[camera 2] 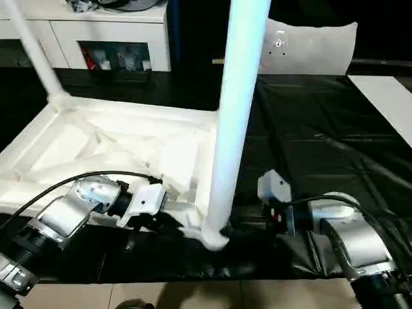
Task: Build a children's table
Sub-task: Rotate leg to tighten
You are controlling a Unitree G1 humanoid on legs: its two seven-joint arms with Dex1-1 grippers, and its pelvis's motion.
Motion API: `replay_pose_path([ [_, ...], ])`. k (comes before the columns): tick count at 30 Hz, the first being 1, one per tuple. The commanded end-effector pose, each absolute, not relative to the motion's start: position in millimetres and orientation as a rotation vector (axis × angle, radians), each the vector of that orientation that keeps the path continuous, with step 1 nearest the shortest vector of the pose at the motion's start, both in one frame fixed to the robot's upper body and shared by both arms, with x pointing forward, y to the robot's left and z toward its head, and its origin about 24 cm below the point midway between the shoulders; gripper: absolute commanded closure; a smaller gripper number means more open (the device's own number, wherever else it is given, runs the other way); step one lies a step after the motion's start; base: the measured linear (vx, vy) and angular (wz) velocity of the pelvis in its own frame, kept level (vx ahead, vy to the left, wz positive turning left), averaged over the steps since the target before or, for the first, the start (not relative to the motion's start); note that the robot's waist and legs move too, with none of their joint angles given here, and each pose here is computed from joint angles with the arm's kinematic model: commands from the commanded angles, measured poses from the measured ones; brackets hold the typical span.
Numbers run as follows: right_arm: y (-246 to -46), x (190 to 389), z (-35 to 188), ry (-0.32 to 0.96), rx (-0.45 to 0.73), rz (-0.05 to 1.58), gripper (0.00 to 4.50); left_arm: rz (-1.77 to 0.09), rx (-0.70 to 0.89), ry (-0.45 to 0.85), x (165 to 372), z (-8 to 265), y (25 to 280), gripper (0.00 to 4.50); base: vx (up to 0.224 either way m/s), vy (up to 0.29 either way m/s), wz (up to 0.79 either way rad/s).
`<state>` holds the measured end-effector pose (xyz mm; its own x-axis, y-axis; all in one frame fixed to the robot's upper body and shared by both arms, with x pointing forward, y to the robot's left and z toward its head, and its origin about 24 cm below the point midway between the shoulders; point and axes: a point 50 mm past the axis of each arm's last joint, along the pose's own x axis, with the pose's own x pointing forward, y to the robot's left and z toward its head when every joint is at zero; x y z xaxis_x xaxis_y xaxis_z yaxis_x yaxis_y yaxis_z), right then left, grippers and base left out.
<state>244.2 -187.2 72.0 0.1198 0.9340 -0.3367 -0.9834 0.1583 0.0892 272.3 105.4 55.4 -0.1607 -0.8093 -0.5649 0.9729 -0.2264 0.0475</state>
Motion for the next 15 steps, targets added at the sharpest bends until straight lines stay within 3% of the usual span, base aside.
replay_pose_path([
  [1,-184.5,245.3,76.9,0.339,-0.16,1.463,1.31,-1.862,0.625,0.345,264.2,60.1,90.9,4.5,0.0,0.0,0.0],
  [15,-171.8,241.6,71.7,0.381,-0.06,1.574,2.42,-1.891,0.616,0.356,266.2,61.9,90.7,4.5,0.0,0.0,0.0],
])
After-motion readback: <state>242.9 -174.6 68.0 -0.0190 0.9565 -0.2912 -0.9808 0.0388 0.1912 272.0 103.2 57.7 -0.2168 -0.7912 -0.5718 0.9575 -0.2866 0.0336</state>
